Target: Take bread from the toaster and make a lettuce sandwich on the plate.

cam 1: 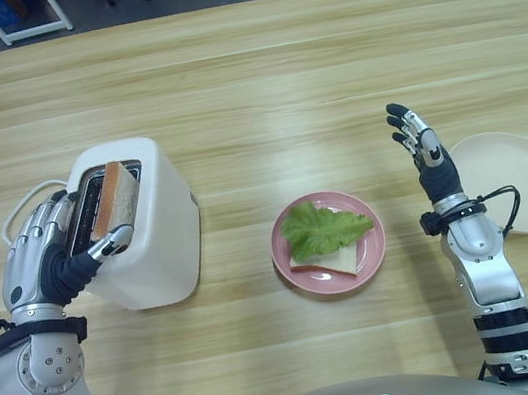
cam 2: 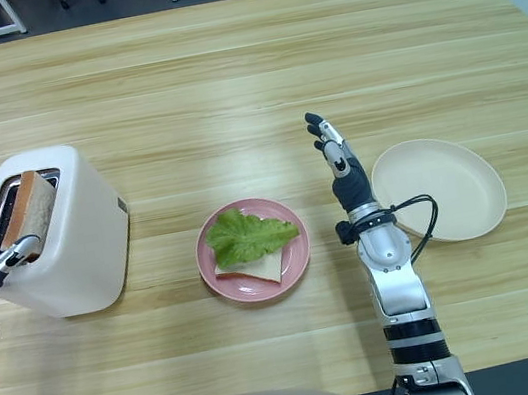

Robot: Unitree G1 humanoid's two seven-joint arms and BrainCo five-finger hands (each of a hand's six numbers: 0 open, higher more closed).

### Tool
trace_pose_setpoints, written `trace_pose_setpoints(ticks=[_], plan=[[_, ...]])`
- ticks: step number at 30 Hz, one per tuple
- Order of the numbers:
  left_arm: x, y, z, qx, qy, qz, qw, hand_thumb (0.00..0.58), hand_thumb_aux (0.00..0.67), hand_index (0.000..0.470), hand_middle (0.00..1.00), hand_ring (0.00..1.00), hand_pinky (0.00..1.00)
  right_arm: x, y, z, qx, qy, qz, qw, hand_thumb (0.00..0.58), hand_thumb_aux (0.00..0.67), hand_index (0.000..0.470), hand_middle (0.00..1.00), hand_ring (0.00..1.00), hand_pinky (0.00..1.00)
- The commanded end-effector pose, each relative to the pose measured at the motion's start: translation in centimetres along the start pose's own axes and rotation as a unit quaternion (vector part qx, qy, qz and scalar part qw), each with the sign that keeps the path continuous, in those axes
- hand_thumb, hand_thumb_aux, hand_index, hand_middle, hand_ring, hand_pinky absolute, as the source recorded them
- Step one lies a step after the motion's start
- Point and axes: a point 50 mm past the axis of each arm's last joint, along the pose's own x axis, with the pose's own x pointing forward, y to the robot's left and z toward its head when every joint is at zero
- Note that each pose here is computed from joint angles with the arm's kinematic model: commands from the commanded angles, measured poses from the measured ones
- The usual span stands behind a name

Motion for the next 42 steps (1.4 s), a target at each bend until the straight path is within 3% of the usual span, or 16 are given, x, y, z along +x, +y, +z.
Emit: trace_pose_setpoints(ticks=[1, 2, 3, 4, 5, 6, 7, 10, 11, 12, 19, 27, 32, 35, 38, 42], plan=[[0.0, -0.4, 0.5, 0.0, -0.009, -0.012, 1.0, 0.0, 0.0, 0.0, 0.0, 0.0, 0.0, -0.4, -0.2, -0.5, -0.001, 0.011, -0.002, 1.0, 0.0, 0.0, 0.0, 0.0, 0.0, 0.0], [-0.1, -0.5, 0.6, -0.001, -0.011, -0.013, 1.0, 0.023, 0.013, 0.009, 0.0, 0.0, 0.0, -0.4, -0.1, -0.5, -0.001, 0.012, -0.002, 1.0, 0.0, 0.0, 0.0, 0.0, 0.0, 0.0], [-0.1, -0.5, 0.6, -0.002, -0.012, -0.016, 1.0, 0.175, 0.11, 0.077, 0.0, 0.0, 0.0, -0.4, -0.2, -0.5, -0.001, 0.012, -0.002, 1.0, 0.0, 0.0, 0.0, 0.0, 0.0, 0.0], [-0.1, -0.6, 0.6, -0.001, -0.012, -0.018, 1.0, 0.355, 0.252, 0.177, 0.0, 0.0, 0.0, -0.5, -0.2, -0.5, -0.001, 0.013, -0.002, 1.0, 0.0, 0.0, 0.0, 0.0, 0.0, 0.0], [-0.1, -0.7, 0.5, -0.002, -0.009, -0.017, 1.0, 0.478, 0.389, 0.273, 0.0, 0.0, 0.0, -0.5, -0.2, -0.6, -0.001, 0.014, -0.002, 1.0, 0.0, 0.0, 0.0, 0.0, 0.0, 0.0], [-0.1, -0.7, 0.5, -0.003, -0.007, -0.017, 1.0, 0.562, 0.552, 0.387, 0.0, 0.0, 0.0, -0.5, -0.2, -0.6, -0.001, 0.014, -0.002, 1.0, 0.0, 0.0, 0.0, 0.0, 0.0, 0.0], [-0.1, -0.6, 0.4, -0.007, -0.004, -0.012, 1.0, 0.58, 0.67, 0.47, 0.0, 0.0, 0.0, -0.6, -0.1, -0.7, -0.001, 0.015, -0.002, 1.0, 0.0, 0.0, 0.0, 0.0, 0.0, 0.0], [0.0, -0.2, 0.5, -0.02, -0.004, 0.003, 1.0, 0.58, 0.67, 0.47, 0.0, 0.0, 0.0, -0.6, -0.1, -0.7, -0.001, 0.017, -0.002, 1.0, 0.0, 0.0, 0.0, 0.0, 0.0, 0.0], [0.0, -0.1, 0.5, -0.022, -0.006, 0.008, 1.0, 0.58, 0.67, 0.47, 0.76, 0.76, 0.76, -0.7, -0.1, -0.7, -0.001, 0.017, -0.001, 1.0, 0.0, 0.0, 0.0, 0.0, 0.0, 0.0], [0.0, 0.1, 0.6, -0.024, -0.009, 0.008, 1.0, 0.58, 0.67, 0.47, 1.0, 1.0, 1.0, -0.7, -0.1, -0.7, -0.001, 0.017, -0.001, 1.0, 0.0, 0.0, 0.0, 0.0, 0.0, 0.0], [0.3, 2.4, 1.9, -0.077, -0.047, 0.112, 0.99, 0.58, 0.67, 0.47, 1.0, 1.0, 1.0, -0.7, 0.2, -1.0, 0.0, 0.022, 0.002, 1.0, 0.0, 0.0, 0.0, 0.0, 0.0, 0.0], [-1.0, 8.4, 5.3, -0.093, -0.191, 0.397, 0.893, 0.58, 0.67, 0.47, 1.0, 1.0, 1.0, -0.6, 0.5, -1.3, 0.008, 0.027, 0.002, 1.0, 0.0, 0.0, 0.0, 0.0, 0.0, 0.0], [-1.2, 6.8, 9.4, -0.226, -0.327, 0.35, 0.849, 0.58, 0.67, 0.47, 1.0, 1.0, 1.0, -0.5, 0.6, -1.6, 0.011, 0.031, -0.002, 0.999, 0.0, 0.0, 0.0, 0.0, 0.0, 0.0], [-0.5, 4.6, 11.5, -0.35, -0.351, 0.256, 0.83, 0.58, 0.67, 0.47, 1.0, 1.0, 1.0, -0.3, 0.6, -1.8, 0.009, 0.033, -0.005, 0.999, 0.0, 0.0, 0.0, 0.0, 0.0, 0.0], [-0.2, 1.6, 13.9, -0.487, -0.36, 0.12, 0.786, 0.58, 0.67, 0.47, 1.0, 1.0, 1.0, -0.3, 0.1, -1.9, 0.005, 0.036, -0.016, 0.999, 0.0, 0.0, 0.0, 0.0, 0.0, 0.0], [0.7, -1.8, 15.7, -0.566, -0.339, -0.017, 0.751, 0.58, 0.67, 0.47, 1.0, 1.0, 1.0, -0.2, -0.6, -2.2, 0.003, 0.04, -0.031, 0.999, 0.0, 0.0, 0.0, 0.0, 0.0, 0.0]])
